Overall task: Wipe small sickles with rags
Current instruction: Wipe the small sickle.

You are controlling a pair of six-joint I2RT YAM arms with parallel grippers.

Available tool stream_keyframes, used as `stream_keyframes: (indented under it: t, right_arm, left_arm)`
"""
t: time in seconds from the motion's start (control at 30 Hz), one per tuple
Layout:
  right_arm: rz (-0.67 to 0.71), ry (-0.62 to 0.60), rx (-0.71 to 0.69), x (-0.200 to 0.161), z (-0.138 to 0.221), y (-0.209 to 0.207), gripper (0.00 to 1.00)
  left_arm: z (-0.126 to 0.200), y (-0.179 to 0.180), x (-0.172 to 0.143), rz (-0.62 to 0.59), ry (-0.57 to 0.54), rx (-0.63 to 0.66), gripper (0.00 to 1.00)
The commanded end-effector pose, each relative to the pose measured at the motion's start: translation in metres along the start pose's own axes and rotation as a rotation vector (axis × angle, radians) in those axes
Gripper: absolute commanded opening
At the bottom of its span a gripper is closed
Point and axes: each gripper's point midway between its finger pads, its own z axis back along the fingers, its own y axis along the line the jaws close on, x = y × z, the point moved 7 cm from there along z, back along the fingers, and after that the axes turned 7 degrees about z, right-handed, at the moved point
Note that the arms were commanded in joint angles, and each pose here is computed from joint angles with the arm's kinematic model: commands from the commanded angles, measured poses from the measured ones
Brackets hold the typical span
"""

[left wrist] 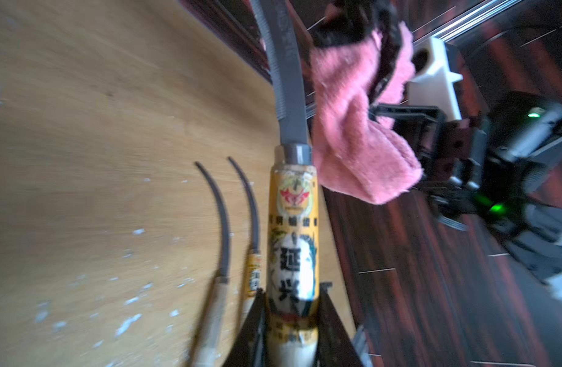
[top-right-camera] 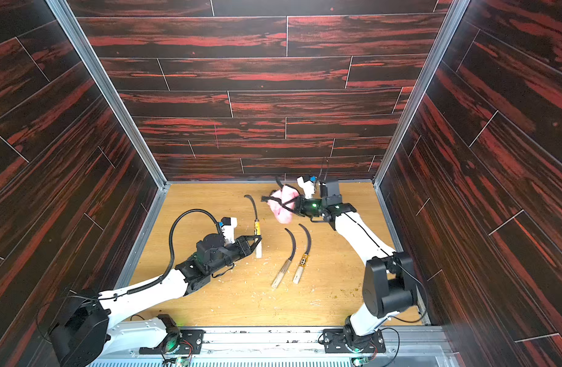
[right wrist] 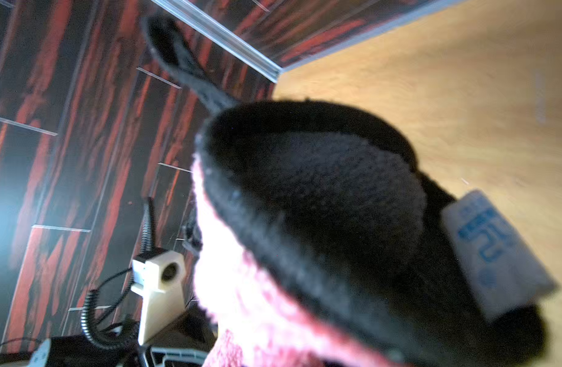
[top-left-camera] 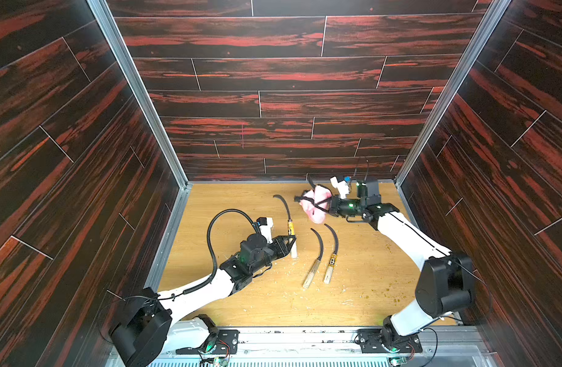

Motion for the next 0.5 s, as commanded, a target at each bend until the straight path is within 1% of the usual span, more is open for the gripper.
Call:
stream_keyframes:
  t: [0.0,0.17,0.3,0.47]
  right_arm:
    - [-0.006,0.023,0.064,0.004,-0.017,0.002,0.0]
    - [-0.001,0.03,0.098,0.006,-0.025,0.011,0.0]
    - [0.012,0.038,0.129,0.004,-0.027,0.024,0.0]
    - [0.028,0.077,0.151,-0.008,-0.035,0.039,0.0]
  left_arm:
    - [0.005,-0.033,0.011,0.028,-0.049,-0.229,0.0]
    - [0.007,-0.036,0.015,0.039,-0.074,-0.302,0.0]
    - [0.007,-0.032,0.017,0.05,-0.092,-0.319,0.0]
    - [0.004,-0.028,0.02,0.052,-0.1,-0.318,0.0]
